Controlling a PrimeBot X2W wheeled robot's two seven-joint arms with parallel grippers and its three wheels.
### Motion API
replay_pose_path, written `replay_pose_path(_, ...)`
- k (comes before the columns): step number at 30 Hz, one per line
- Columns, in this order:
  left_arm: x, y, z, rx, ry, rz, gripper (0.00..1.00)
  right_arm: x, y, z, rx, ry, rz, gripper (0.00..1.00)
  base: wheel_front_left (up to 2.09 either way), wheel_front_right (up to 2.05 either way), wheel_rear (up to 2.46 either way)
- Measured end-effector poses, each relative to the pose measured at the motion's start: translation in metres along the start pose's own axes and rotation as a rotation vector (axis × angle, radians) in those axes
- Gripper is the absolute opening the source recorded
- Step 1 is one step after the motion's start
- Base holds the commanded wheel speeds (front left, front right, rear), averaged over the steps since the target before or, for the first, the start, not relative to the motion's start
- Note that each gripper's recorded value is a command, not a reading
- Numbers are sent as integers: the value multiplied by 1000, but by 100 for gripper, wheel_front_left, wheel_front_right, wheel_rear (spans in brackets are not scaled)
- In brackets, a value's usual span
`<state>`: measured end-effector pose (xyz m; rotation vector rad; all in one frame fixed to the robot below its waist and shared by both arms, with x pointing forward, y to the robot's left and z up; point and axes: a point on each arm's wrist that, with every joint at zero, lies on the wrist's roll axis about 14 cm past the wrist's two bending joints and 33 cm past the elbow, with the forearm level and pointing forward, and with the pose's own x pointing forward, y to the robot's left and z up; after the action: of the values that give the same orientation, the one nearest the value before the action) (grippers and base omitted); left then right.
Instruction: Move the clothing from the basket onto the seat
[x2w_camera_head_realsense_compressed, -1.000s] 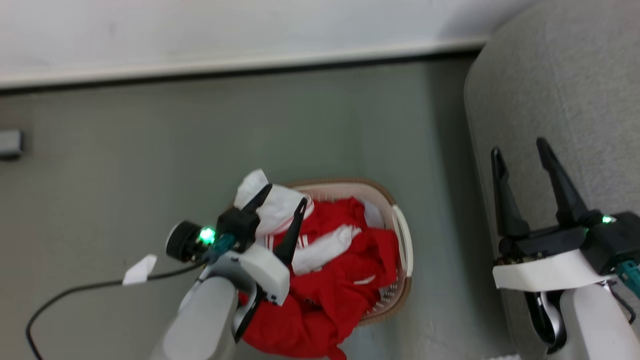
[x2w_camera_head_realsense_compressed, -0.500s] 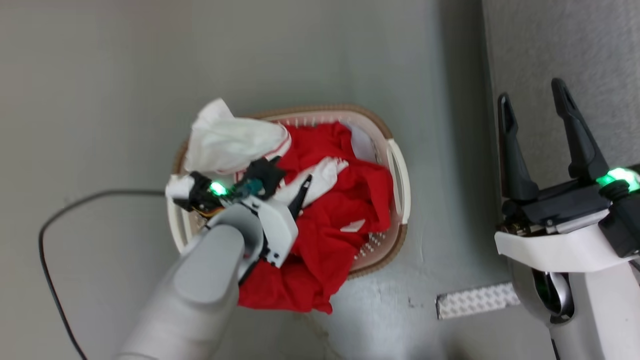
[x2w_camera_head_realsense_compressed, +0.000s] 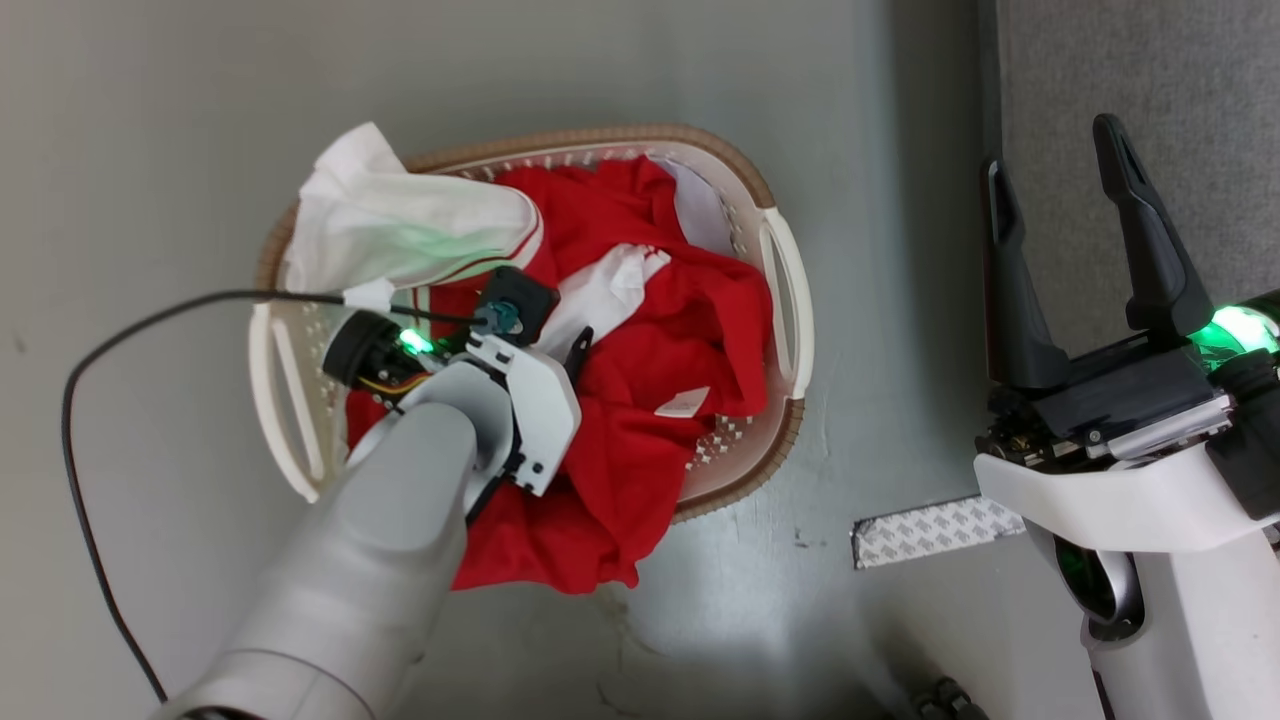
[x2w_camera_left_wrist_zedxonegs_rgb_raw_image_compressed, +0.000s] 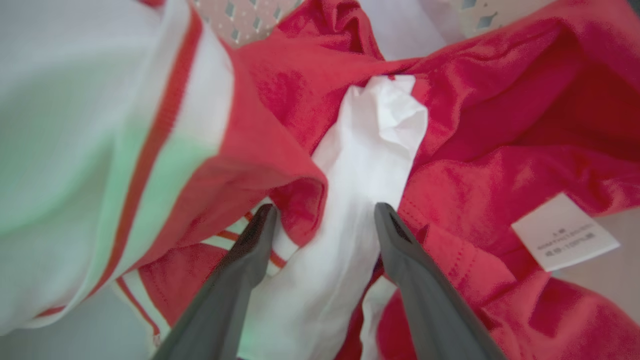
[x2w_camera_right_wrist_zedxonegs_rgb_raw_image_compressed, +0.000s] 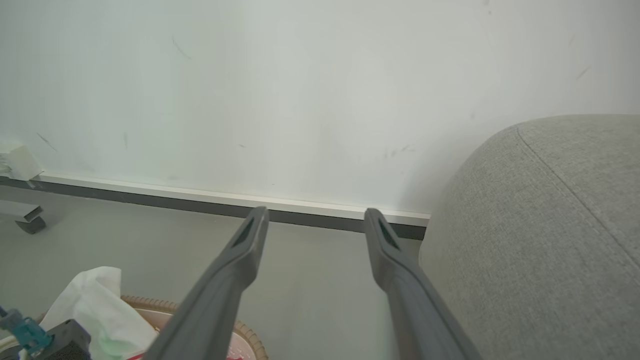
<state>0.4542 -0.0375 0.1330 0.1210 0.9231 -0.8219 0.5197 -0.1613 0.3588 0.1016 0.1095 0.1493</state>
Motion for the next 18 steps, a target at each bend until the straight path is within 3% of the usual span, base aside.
replay_pose_path(9, 18, -5, -20, 42, 45, -44, 100, -2, -8, -13, -3, 25, -19, 100, 0, 0, 0)
replay_pose_path(10, 19, -8, -21, 46, 44, -51, 74, -2, -9, -13, -4, 25, -21, 100, 0, 0, 0)
replay_pose_path(11, 21, -9, -21, 52, 41, -57, 31, -3, -10, -13, -5, 26, -23, 100, 0, 0, 0)
replay_pose_path(12, 22, -10, -21, 56, 38, -60, 0, -3, -11, -13, -4, 25, -26, 100, 0, 0, 0)
replay_pose_path(18, 20, -10, -16, 40, 13, -59, 0, -3, -14, -5, -6, 5, -36, 100, 0, 0, 0)
